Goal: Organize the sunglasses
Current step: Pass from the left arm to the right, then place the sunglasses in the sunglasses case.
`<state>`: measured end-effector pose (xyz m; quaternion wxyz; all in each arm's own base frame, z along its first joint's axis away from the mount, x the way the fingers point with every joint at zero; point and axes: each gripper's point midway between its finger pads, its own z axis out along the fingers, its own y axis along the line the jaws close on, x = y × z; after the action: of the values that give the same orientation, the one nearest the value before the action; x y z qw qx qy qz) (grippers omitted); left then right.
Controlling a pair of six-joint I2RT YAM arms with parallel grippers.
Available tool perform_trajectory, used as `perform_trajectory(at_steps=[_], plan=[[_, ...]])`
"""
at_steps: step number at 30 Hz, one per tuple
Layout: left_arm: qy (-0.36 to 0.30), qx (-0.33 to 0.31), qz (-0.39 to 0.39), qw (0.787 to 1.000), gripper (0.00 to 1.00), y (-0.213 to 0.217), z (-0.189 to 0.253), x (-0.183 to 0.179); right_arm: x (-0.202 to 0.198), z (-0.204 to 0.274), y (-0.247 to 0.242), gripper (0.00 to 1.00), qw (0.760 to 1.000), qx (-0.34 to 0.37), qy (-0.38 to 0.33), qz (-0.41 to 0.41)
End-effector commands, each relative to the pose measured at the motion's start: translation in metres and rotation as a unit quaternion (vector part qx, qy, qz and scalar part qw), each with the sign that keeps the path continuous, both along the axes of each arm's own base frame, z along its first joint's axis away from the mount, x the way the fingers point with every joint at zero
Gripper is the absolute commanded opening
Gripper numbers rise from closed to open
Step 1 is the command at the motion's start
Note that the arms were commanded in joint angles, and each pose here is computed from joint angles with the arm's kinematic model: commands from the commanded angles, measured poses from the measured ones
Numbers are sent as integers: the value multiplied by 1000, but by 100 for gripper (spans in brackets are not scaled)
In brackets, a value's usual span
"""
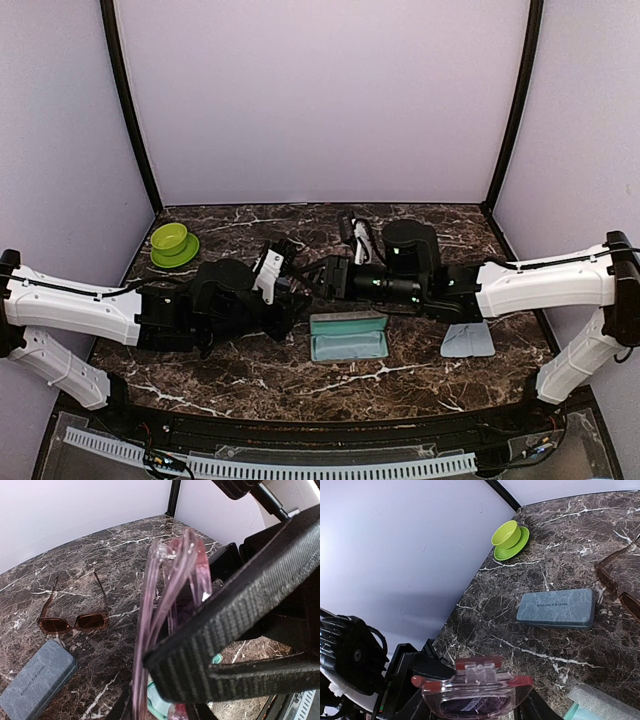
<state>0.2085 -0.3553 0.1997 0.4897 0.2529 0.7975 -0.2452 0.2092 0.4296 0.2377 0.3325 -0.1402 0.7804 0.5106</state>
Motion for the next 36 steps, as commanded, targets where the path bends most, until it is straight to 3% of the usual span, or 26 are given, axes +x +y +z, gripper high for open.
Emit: perform_trajectory(at_steps=[1,7,15,20,27,36], plan=[[-8,-14,9,1000,33,2,7,3,0,19,7,47,1000,21,-13,0],[-8,-11,7,1000,44,0,5,4,6,16,4,40,1000,-5,-16,-15],[-6,-19,-12,1000,80,-2,7,-3,23,17,-22,37,994,-85,-51,-55],[-13,-56,-24,998,92,4,17,-9,32,4,-47,33,983,-166,-65,-51],[-15,-105,15,994,95,37,33,-1,24,-14,-67,31,942,-319,-100,21],[-27,-103,87,990,96,85,42,16,3,-37,-72,30,872,-456,-136,118]])
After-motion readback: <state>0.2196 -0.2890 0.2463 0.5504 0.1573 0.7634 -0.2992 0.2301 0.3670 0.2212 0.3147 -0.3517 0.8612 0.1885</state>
